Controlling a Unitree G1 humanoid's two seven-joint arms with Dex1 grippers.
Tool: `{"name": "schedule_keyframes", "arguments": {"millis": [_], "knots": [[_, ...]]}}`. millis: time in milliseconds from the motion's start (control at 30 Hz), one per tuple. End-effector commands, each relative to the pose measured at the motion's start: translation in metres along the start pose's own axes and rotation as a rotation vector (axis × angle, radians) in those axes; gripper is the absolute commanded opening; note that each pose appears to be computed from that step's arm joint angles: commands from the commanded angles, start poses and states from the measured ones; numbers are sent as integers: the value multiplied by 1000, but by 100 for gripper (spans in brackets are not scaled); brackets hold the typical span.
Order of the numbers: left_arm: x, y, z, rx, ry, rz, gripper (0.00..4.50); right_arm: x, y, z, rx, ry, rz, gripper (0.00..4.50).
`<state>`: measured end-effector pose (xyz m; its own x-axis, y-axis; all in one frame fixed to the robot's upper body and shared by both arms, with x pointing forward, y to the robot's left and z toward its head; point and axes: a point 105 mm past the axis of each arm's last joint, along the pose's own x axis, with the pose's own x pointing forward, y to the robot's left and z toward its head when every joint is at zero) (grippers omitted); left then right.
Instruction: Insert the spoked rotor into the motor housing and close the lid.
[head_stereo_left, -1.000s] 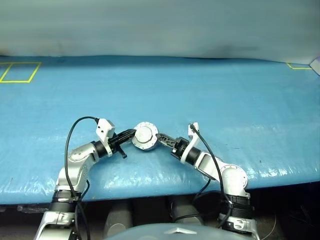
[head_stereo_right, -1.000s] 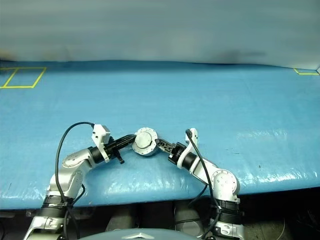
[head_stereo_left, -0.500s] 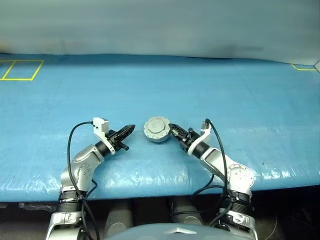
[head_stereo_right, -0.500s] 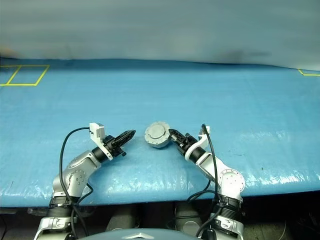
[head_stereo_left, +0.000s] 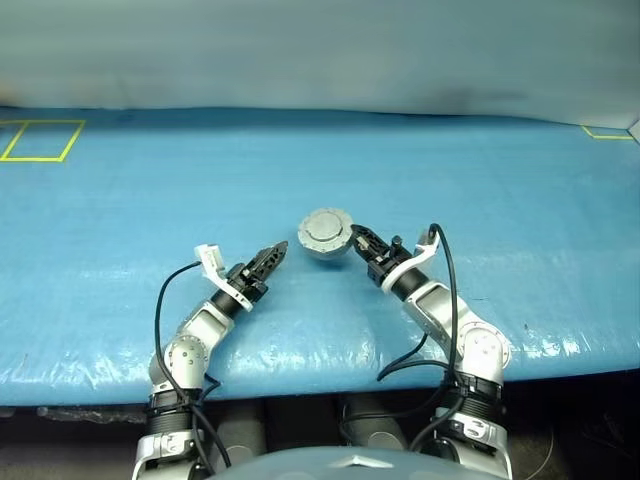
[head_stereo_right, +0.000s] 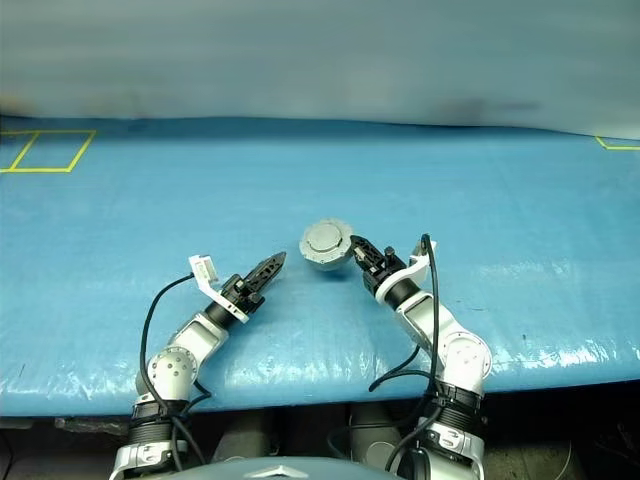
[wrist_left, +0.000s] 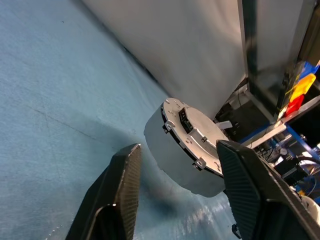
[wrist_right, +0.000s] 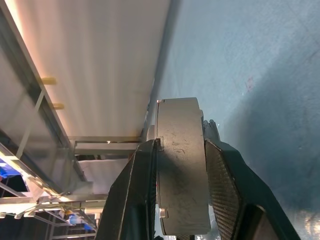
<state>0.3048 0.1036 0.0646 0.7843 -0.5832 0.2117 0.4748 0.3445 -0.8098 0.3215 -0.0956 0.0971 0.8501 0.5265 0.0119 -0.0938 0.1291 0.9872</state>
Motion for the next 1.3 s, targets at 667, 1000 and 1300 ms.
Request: {"name": "schedule_keyframes", "arguments": {"millis": [667, 1000, 1300], "knots": [[19, -52, 6, -391, -33, -301, 447, 1, 65, -29, -36, 116, 249, 118], [34, -53, 0, -271, -62, -289, 431, -2, 69, -44, -57, 175, 269, 118], [30, -51, -2, -265, -70, -289, 275, -2, 67, -41, -70, 160, 255, 118]]}}
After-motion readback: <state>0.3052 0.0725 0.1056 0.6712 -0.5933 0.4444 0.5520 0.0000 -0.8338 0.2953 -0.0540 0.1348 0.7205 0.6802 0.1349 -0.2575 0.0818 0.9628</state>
